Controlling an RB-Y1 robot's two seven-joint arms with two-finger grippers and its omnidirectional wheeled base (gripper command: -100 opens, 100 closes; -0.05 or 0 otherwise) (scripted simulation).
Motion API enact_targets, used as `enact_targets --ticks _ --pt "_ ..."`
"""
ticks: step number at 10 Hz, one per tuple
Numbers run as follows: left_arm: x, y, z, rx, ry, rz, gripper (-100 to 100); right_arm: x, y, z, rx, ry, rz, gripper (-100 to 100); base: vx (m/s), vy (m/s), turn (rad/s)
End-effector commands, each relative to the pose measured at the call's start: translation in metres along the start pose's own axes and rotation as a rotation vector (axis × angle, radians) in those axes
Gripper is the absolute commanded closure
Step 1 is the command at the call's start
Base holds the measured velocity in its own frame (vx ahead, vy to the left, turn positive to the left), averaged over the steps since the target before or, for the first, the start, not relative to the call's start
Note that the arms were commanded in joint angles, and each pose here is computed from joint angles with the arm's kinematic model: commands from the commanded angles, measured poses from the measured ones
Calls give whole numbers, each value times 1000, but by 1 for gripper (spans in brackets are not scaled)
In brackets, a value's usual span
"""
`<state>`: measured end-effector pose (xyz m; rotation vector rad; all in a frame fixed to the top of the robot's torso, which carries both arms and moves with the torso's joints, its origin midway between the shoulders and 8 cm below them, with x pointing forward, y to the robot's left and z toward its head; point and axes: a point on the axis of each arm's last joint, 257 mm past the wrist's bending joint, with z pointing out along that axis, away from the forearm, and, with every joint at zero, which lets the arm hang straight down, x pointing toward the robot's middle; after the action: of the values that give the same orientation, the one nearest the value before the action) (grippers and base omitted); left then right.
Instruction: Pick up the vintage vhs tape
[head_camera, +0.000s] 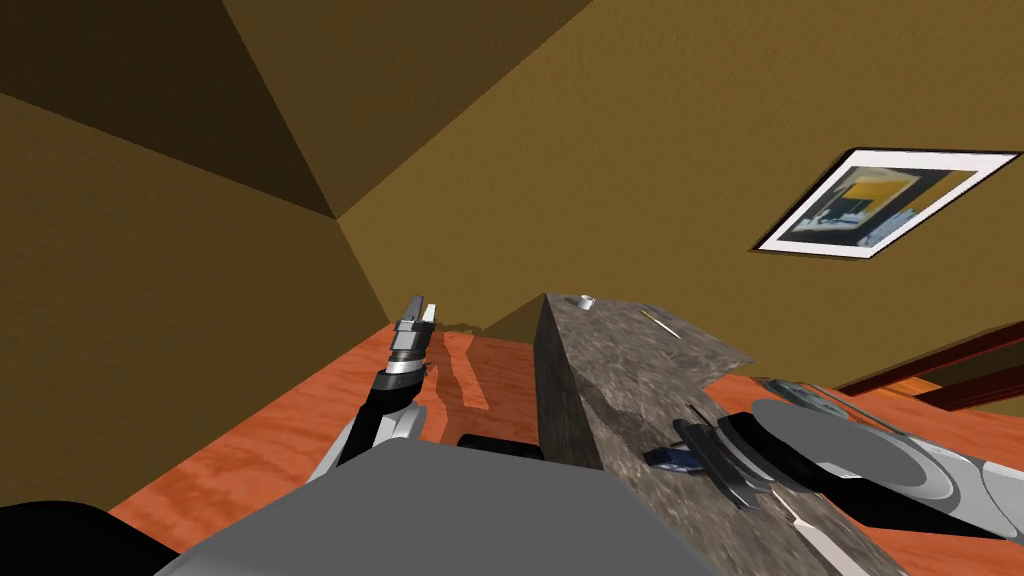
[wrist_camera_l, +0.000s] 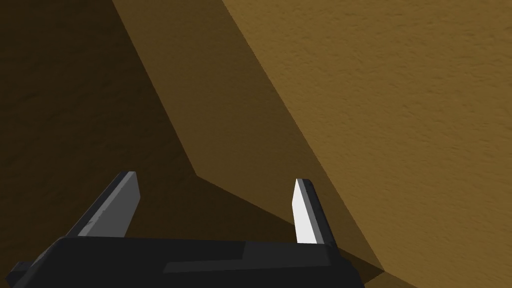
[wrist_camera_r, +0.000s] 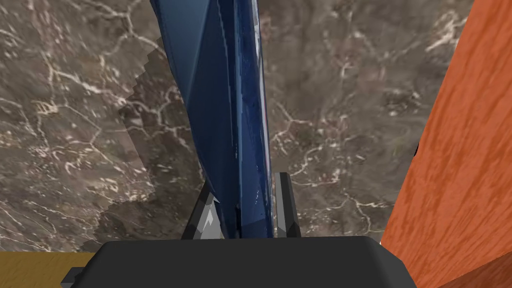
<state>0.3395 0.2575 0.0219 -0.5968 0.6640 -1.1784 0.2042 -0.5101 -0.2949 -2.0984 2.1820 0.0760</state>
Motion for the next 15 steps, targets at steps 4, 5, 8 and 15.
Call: enact_targets --ticks 4,5,8,15 --pt "0 0 0 0 0 0 0 25 4 -7 0 2 117 100 -90 -27 313" --pt "0 0 0 0 0 0 0 25 4 -7 0 2 117 100 -71 -19 234" --pt "0 0 0 0 0 0 0 45 8 -14 4 15 184 100 -93 -15 175" --pt "0 0 0 0 0 0 0 78 8 -31 37 18 337 100 -124 5 210"
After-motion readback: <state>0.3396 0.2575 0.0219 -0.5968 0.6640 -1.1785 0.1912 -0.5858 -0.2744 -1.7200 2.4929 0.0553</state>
